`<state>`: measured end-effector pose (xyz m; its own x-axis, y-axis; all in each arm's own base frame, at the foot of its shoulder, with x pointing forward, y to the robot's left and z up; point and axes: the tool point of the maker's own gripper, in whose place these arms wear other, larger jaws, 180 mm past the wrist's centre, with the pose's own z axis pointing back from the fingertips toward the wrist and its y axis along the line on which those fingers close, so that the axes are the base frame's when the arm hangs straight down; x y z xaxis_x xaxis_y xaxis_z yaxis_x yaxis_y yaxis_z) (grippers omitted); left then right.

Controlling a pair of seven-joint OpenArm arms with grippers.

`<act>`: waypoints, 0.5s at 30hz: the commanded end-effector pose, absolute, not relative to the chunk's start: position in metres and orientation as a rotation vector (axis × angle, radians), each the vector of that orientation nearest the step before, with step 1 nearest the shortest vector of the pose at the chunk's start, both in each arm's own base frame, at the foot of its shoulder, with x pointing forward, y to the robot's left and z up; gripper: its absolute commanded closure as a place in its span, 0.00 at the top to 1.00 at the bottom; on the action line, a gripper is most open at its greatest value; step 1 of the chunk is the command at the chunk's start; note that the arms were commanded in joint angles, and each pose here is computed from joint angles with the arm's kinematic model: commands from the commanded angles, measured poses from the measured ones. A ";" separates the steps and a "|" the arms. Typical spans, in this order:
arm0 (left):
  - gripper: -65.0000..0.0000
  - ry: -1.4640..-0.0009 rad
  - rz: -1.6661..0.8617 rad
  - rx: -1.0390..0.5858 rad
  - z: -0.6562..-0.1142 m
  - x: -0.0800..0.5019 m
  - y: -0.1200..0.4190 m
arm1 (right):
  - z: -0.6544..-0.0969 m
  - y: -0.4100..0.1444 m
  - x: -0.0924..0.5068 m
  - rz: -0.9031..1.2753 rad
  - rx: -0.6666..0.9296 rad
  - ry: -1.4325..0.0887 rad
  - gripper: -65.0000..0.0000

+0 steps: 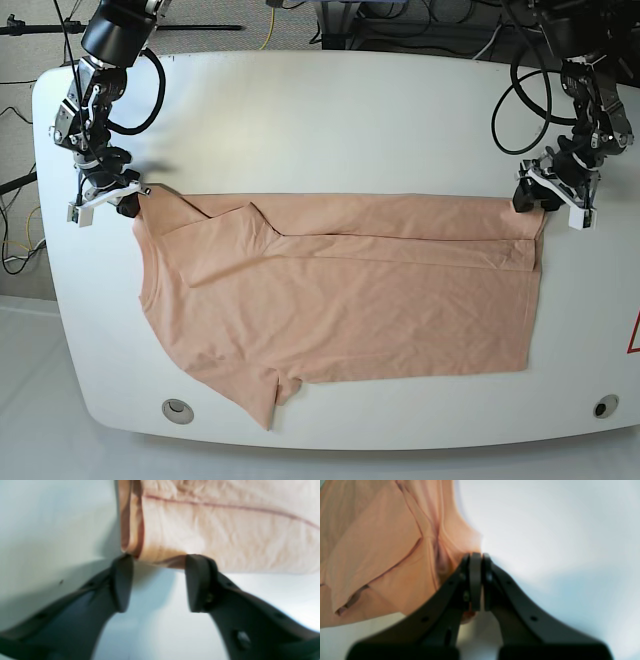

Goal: Fold the T-shirt properly
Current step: 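Lower both grippers onto the folded edge and close on the fabric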

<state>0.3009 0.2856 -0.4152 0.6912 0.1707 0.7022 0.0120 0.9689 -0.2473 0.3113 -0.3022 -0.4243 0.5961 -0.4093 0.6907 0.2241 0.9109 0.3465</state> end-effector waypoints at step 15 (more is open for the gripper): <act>0.47 -0.797 0.080 -0.213 -0.414 0.309 0.292 | -0.416 -0.307 0.316 -0.355 0.224 -0.879 0.00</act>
